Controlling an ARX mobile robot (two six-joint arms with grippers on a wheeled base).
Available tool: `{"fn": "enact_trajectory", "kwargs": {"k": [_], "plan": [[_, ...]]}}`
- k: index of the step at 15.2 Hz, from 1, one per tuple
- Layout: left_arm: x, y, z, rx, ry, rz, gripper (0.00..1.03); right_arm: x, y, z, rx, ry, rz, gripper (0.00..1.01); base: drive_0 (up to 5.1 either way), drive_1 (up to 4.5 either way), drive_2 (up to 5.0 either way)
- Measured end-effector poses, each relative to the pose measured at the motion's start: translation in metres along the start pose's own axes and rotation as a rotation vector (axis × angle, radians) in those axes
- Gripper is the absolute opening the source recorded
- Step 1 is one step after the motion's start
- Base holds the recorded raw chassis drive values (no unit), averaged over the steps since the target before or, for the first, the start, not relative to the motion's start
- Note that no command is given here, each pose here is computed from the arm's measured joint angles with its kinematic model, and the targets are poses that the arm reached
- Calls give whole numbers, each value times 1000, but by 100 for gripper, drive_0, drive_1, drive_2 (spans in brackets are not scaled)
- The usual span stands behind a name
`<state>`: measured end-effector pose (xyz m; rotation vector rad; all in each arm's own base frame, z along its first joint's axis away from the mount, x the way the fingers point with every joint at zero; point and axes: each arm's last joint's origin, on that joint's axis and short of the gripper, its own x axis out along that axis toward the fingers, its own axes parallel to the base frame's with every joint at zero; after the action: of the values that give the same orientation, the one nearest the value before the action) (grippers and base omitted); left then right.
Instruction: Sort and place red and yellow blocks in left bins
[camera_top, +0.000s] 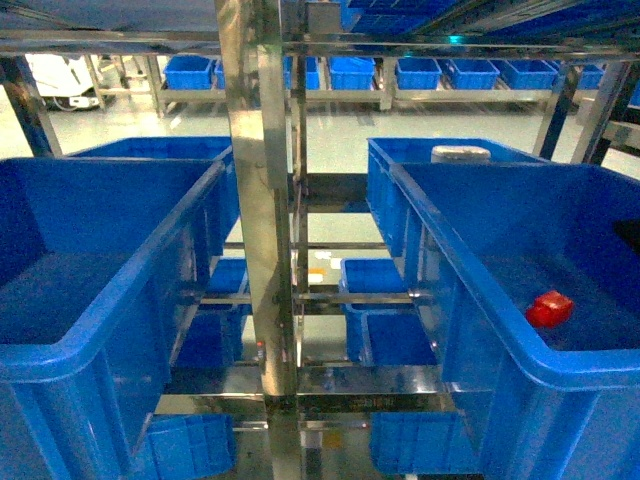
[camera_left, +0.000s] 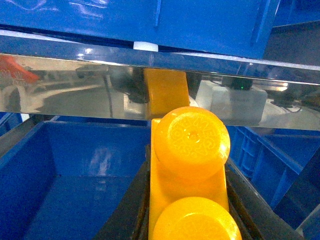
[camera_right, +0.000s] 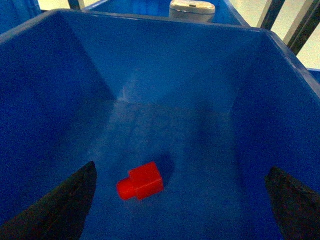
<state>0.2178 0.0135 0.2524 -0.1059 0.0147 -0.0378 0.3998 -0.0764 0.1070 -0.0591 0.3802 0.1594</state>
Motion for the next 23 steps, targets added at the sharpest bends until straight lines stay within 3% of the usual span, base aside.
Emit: {"fn": "enact_trajectory", "kwargs": {"k": [1,5,8,10,12,14,16,18,20,23], "plan": [[0,0,0,0,0,0,27,-5,4,1,6,-11,2,100,0,0,0],[0,0,0,0,0,0,27,-62,33,23,-12,-153,1,98,0,0,0],[0,0,0,0,0,0,27,-108,44,5,31,-100,5,98,0,0,0],[0,0,0,0,0,0,27,-150,47,-4,65,-105,-28,98,0,0,0],[0,0,0,0,0,0,27,-193,62,-9,89,-110,-18,98,0,0,0],[0,0,0,0,0,1,27,-222,76,-16,83,-112,-43,98,0,0,0],[0,0,0,0,-1,0,27,-233,78,-6,48,-192,-57,98,0,0,0],[-1,1,-2,0,26,9,27,-231,78,-8,55,-166,-56,98,0,0,0],[-4,8,-14,-8,101,34,27,-231,78,-8,53,-173,-56,98,0,0,0],[8,23,-30,-28,145,70,27,-231,78,-8,53,-172,-56,98,0,0,0]]}}
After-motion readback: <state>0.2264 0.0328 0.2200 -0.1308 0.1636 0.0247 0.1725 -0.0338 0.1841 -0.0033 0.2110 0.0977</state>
